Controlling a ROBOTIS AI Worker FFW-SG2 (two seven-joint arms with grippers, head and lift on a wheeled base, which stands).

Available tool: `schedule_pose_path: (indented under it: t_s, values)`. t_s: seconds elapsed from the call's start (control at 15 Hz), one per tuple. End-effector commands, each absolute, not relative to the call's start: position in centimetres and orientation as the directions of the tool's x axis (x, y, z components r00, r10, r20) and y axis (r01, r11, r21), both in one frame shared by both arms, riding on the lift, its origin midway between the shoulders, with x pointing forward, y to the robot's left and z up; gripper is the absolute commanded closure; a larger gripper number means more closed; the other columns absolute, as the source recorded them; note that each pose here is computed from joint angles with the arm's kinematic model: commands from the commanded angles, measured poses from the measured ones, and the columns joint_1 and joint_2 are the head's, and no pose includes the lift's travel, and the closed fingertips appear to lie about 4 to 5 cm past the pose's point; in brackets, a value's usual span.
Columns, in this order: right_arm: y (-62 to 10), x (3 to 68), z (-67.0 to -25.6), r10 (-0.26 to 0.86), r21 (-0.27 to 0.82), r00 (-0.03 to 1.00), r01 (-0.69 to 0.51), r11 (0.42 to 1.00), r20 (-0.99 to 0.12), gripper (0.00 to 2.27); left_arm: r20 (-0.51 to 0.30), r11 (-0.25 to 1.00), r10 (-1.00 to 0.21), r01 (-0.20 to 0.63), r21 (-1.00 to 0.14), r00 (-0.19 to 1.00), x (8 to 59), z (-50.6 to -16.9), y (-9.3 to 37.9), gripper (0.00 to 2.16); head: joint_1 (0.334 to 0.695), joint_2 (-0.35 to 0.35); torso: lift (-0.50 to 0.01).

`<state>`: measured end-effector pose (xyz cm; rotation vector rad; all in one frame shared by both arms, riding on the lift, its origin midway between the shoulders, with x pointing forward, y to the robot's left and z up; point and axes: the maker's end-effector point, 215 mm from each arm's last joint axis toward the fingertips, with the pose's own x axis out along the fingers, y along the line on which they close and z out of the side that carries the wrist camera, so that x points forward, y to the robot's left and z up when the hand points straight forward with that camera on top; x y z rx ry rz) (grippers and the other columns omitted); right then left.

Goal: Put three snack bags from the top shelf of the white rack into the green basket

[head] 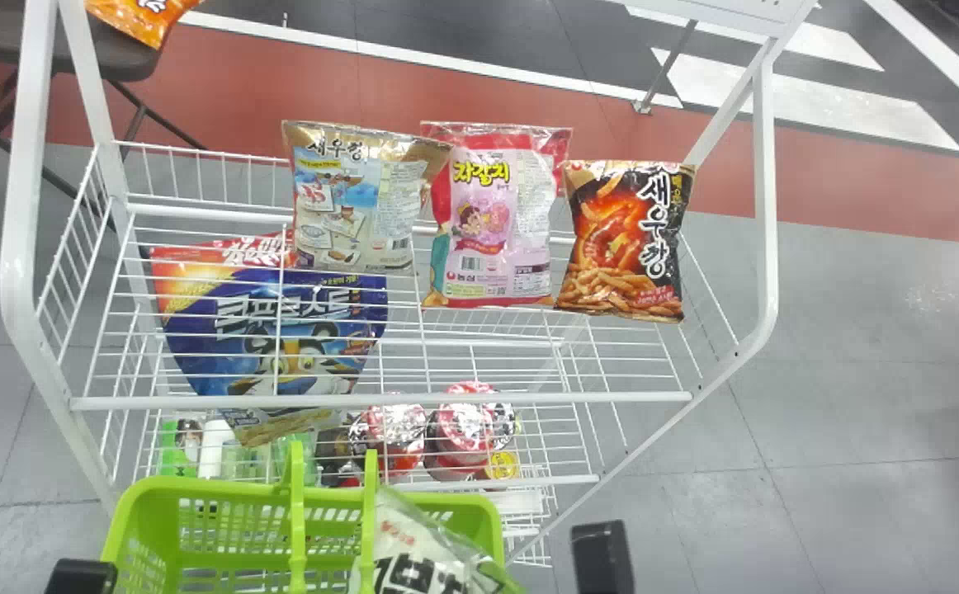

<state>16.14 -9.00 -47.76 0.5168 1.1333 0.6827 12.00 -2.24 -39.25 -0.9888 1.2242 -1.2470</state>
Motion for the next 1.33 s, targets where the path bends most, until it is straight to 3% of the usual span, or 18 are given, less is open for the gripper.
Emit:
schedule_pose_path:
  t_s: [0.0, 0.13, 0.27, 0.53, 0.6, 0.67, 0.73, 1.07, 1.27]
  values:
    - [-7.9, 17.6, -49.3, 0.722, 0.675, 0.268, -0.257, 0.692, -0.638, 2.25, -0.114, 0.102, -0.990, 0.127, -0.987, -0.087, 11.6, -39.2, -2.4, 2.14, 0.695, -0.350, 0.000]
    - [-7.2, 19.0, -51.9, 0.694, 0.634, 0.266, -0.284, 0.719, -0.669, 2.25, -0.113, 0.101, -0.989, 0.124, -0.987, -0.095, 11.3, -39.2, -2.6, 2.14, 0.695, -0.350, 0.000]
    - [-6.9, 22.1, -54.2, 0.637, 0.529, 0.349, -0.359, 0.768, -0.688, 2.25, -0.114, 0.101, -0.988, 0.125, -0.987, -0.100, 11.1, -39.2, -2.8, 2.14, 0.695, -0.350, 0.000]
    - [-6.0, 22.9, -54.3, 0.665, 0.544, 0.372, -0.384, 0.746, -0.648, 2.22, -0.120, 0.107, -0.988, 0.126, -0.986, -0.102, 11.0, -39.4, -2.9, 2.14, 0.695, -0.350, 0.000]
    - [-6.3, 22.3, -52.9, 0.669, 0.549, 0.374, -0.385, 0.742, -0.642, 1.82, -0.122, 0.109, -0.988, 0.124, -0.986, -0.099, 11.1, -39.4, -2.8, 2.14, 0.695, -0.350, 0.000]
    - [-6.8, 21.3, -51.9, 0.672, 0.559, 0.361, -0.374, 0.740, -0.647, 1.17, -0.122, 0.109, -0.988, 0.124, -0.986, -0.099, 11.1, -39.4, -2.8, 2.14, 0.695, -0.350, 0.000]
    - [-7.3, 19.4, -50.7, 0.688, 0.596, 0.315, -0.347, 0.724, -0.653, 0.07, -0.123, 0.110, -0.988, 0.124, -0.986, -0.098, 11.2, -39.5, -2.7, 2.14, 0.695, -0.350, 0.000]
    - [-11.2, 14.7, -48.7, 0.708, 0.679, 0.228, -0.202, 0.706, -0.668, 0.05, -0.125, 0.112, -0.987, 0.130, -0.985, -0.096, 11.5, -39.5, -2.7, 2.14, 0.695, -0.350, 0.000]
    - [-14.3, 17.2, -47.7, 0.681, 0.656, 0.329, -0.202, 0.728, -0.654, 0.05, -0.129, 0.115, -0.987, 0.134, -0.984, -0.099, 11.5, -39.5, -2.9, 2.14, 0.695, -0.350, 0.000]
